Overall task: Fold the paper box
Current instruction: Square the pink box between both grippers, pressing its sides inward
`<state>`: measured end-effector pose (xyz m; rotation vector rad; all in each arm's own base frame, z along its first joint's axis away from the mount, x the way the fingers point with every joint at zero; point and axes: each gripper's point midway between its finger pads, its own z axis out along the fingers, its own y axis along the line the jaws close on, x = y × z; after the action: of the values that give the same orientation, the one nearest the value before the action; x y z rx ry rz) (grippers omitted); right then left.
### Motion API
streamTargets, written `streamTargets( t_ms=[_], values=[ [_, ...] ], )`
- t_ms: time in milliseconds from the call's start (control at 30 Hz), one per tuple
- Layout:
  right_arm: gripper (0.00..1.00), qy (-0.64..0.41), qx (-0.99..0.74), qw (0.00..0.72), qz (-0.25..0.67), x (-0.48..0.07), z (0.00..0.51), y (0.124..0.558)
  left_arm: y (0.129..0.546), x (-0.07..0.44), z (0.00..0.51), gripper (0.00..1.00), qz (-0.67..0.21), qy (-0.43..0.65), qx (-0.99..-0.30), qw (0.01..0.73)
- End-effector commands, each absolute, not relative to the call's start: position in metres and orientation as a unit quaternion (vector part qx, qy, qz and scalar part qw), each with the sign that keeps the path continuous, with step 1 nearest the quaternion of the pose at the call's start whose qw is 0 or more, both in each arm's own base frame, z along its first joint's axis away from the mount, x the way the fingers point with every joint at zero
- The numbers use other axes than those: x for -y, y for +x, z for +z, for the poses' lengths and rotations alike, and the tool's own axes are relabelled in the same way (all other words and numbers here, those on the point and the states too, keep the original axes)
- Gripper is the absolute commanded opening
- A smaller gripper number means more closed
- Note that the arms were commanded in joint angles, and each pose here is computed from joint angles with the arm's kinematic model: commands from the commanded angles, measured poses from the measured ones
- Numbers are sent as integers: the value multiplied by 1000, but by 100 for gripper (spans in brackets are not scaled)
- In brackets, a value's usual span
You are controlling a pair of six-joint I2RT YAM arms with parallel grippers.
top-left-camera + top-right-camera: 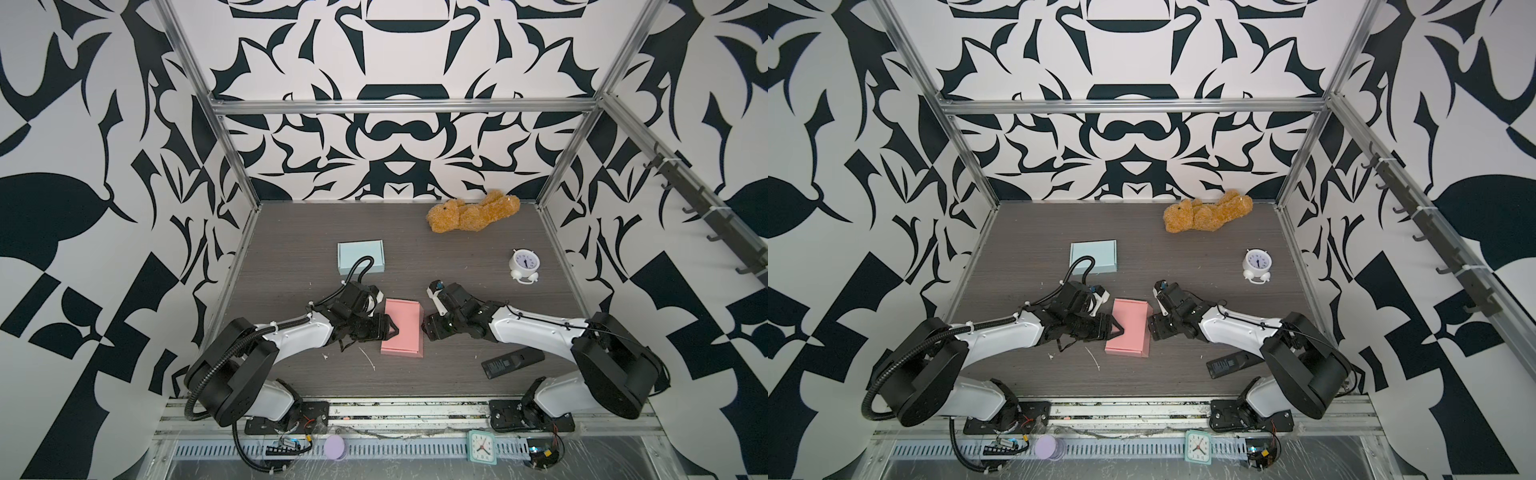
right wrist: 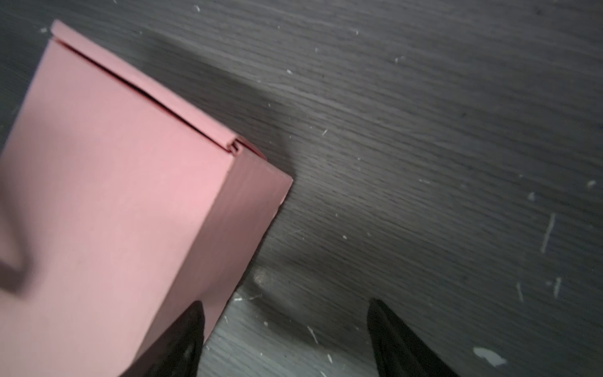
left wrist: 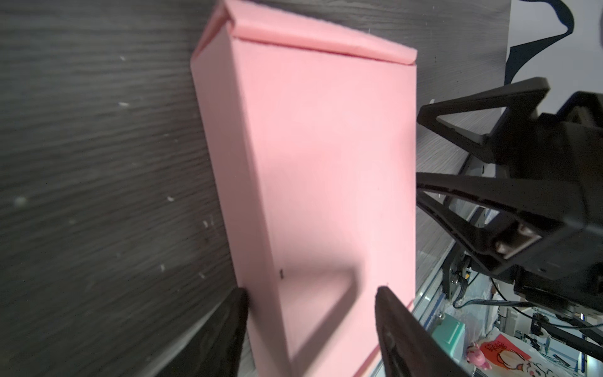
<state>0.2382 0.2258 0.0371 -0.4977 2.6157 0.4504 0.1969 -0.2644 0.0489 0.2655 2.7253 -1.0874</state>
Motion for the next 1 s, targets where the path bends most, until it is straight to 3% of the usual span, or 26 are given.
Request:
streamTargets(
  t_ms=[0,400,600,967],
  values=[
    [81,-176,-945,224,161,-218,44,232,192,256,46,67,-357,85,-925,99],
    [73,-153,-951,212,167,-196,52,201,176,245,49,70,-355,76,-927,93],
    [53,-155,-950,207,174,-197,53,190,168,251,58,68,-361,89,-923,103],
    [42,-168,-946,205,185,-214,52,179,158,265,58,65,-357,101,-923,99]
  ],
)
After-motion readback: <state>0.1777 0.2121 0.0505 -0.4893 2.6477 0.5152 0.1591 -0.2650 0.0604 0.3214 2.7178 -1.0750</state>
